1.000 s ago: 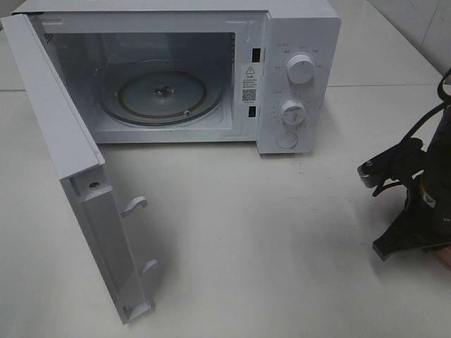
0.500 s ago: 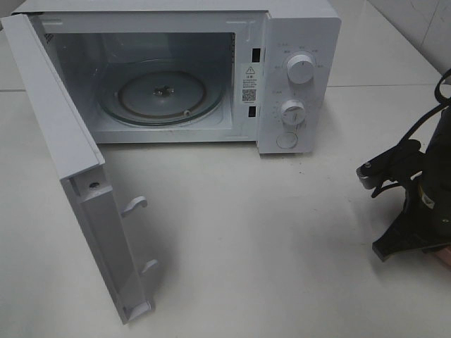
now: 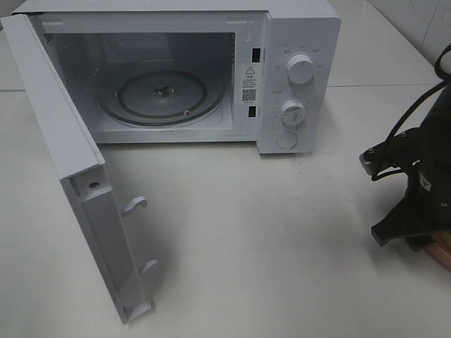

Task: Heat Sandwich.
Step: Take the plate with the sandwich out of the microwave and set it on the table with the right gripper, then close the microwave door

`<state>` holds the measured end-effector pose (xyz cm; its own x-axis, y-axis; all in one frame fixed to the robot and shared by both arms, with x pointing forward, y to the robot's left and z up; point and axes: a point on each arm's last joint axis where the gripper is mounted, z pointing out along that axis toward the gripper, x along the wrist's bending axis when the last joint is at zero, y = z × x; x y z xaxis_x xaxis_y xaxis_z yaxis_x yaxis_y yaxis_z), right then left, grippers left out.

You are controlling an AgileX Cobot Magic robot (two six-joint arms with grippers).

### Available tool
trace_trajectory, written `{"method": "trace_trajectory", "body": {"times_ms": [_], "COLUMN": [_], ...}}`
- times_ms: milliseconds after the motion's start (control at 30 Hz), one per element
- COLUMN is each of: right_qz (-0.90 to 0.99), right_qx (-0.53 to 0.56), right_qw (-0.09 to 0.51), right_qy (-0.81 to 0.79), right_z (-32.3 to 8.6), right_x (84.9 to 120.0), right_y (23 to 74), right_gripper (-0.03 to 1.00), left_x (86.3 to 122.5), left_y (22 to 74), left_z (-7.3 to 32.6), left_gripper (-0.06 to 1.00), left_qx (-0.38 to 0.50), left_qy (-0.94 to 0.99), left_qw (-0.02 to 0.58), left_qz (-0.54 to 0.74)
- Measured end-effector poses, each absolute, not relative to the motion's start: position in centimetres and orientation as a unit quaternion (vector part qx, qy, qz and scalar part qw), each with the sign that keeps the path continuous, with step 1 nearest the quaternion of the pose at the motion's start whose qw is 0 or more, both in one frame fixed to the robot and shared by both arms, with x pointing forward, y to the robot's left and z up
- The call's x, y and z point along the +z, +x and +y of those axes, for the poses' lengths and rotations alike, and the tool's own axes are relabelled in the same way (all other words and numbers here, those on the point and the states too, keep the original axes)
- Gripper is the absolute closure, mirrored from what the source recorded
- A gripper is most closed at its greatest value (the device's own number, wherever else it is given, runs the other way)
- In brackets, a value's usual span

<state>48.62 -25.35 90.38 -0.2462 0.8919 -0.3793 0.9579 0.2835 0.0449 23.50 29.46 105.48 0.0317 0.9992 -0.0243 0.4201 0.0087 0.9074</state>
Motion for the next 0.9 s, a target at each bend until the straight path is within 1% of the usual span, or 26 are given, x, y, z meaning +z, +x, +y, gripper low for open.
{"method": "trace_trajectory", "body": {"times_ms": [67,100,200,233,267,400,633,900], "right_qz": [0.785,0.785,0.789,0.790,0.790,0.792,0.784,0.782], "right_qx": [-0.080,-0.080,-0.059,-0.044,-0.044,-0.015,0.011,0.056], "right_qw": [0.174,0.174,0.181,0.183,0.183,0.188,0.179,0.161], "right_qy": [0.589,0.589,0.584,0.584,0.584,0.581,0.595,0.599], "right_z": [-25.3,-25.3,-25.2,-25.1,-25.1,-25.1,-25.0,-24.8], "right_x": [91.5,91.5,92.7,93.6,93.6,95.2,96.8,99.3], "right_y": [48.6,48.6,48.3,48.1,48.1,47.6,46.8,45.0], "right_gripper": [0.35,0.35,0.30,0.26,0.26,0.17,0.14,0.15], "left_x": [105.5,105.5,105.5,105.5,105.5,105.5,105.5,105.5], "left_y": [23.5,23.5,23.5,23.5,23.5,23.5,23.5,23.5], "left_z": [29.5,29.5,29.5,29.5,29.5,29.5,29.5,29.5], "left_gripper": [-0.05,-0.05,-0.05,-0.05,-0.05,-0.05,-0.05,-0.05], "left_qx": [0.367,0.367,0.367,0.367,0.367,0.367,0.367,0.367], "left_qy": [0.601,0.601,0.601,0.601,0.601,0.601,0.601,0.601], "left_qw": [0.394,0.394,0.394,0.394,0.394,0.394,0.394,0.394], "left_qz": [0.591,0.591,0.591,0.591,0.591,0.591,0.591,0.591]}}
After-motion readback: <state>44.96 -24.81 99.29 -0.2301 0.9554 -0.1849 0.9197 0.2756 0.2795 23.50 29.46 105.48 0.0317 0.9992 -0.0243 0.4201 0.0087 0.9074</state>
